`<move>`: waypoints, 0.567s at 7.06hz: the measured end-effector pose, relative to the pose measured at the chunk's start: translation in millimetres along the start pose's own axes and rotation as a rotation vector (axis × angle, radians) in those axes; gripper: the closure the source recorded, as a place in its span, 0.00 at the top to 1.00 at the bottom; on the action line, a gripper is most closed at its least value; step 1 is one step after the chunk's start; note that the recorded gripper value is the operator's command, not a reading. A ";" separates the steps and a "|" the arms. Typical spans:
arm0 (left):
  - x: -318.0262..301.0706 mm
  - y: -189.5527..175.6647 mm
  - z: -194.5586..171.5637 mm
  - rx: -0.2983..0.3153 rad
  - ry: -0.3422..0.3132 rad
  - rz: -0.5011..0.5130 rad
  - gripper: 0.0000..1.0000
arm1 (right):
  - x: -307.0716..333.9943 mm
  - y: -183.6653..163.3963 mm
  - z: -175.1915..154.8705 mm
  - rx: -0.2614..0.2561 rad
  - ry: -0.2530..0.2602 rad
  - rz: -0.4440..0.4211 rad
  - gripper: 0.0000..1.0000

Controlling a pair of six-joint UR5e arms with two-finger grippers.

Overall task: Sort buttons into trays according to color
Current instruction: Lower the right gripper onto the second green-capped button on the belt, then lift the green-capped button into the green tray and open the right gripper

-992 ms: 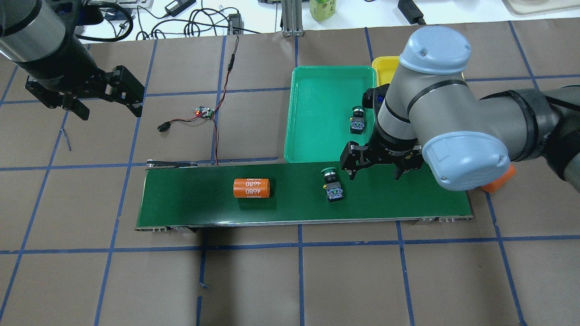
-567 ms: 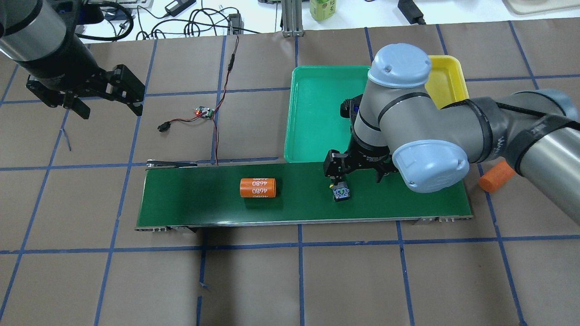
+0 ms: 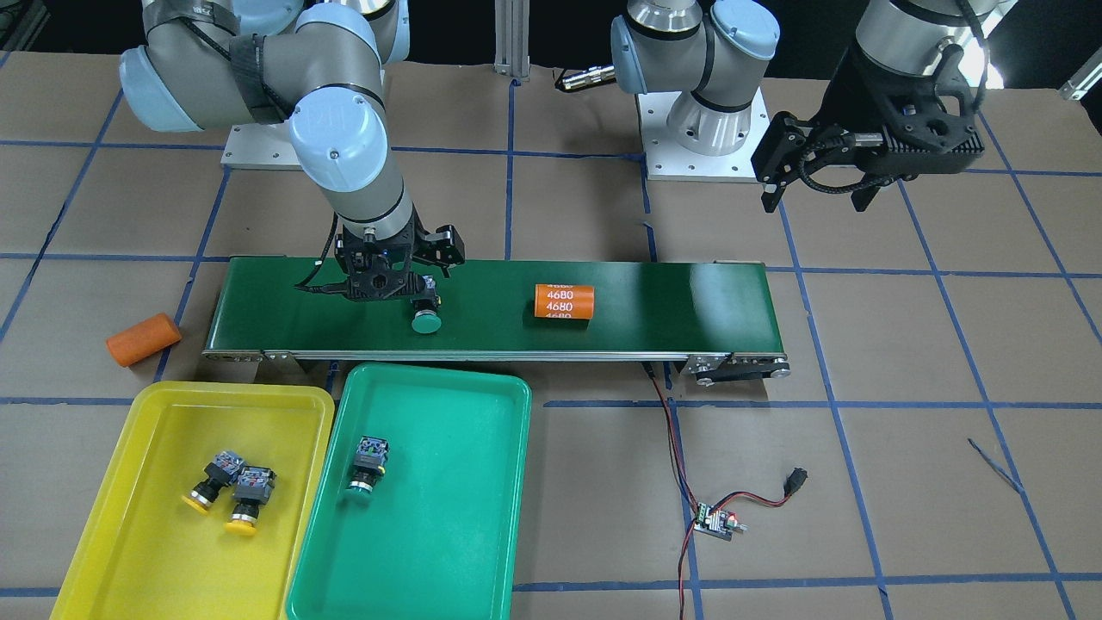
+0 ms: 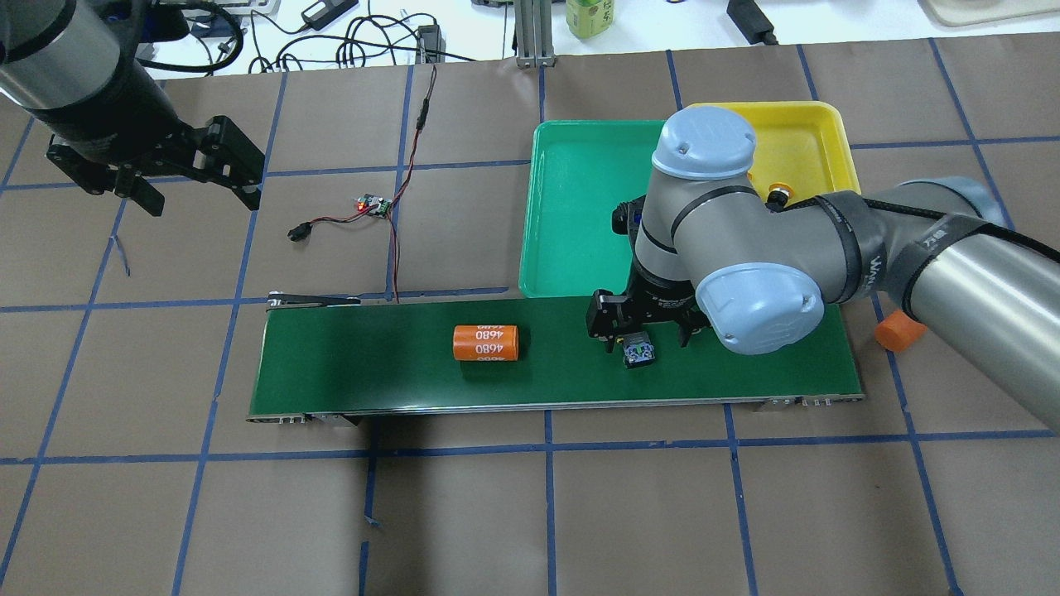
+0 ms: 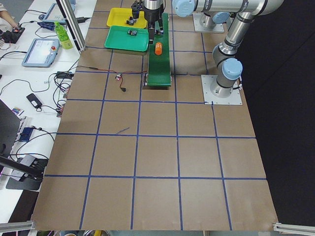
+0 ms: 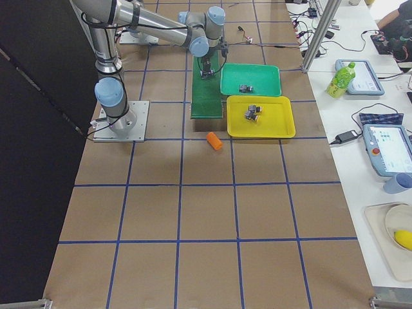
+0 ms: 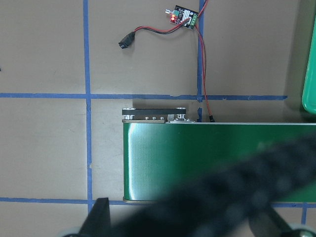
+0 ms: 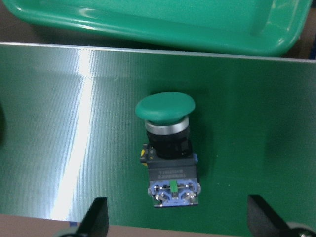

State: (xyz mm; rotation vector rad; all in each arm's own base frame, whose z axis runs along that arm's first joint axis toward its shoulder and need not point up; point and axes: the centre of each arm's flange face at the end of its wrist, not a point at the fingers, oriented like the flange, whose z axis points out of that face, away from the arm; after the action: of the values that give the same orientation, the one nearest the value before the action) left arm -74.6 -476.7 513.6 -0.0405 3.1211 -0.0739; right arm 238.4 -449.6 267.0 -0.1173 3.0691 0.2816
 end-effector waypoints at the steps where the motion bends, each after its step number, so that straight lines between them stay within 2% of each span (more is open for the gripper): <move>1: 0.0 -0.2 -0.4 0.001 0.000 0.000 1.00 | 0.6 -7.9 11.5 0.002 0.002 0.001 0.44; 2: 0.0 -0.2 -0.7 0.001 -0.001 0.000 1.00 | 2.3 -14.8 19.7 0.006 0.003 0.004 0.01; 4: 0.0 -0.5 -0.5 0.001 -0.001 0.000 1.00 | 7.6 -19.8 23.5 0.007 0.014 0.013 0.00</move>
State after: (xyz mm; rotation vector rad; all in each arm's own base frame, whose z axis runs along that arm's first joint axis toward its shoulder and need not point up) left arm -74.6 -477.2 514.1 -0.0402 3.1205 -0.0756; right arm 233.6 -465.3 239.9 -0.0995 3.0857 0.2720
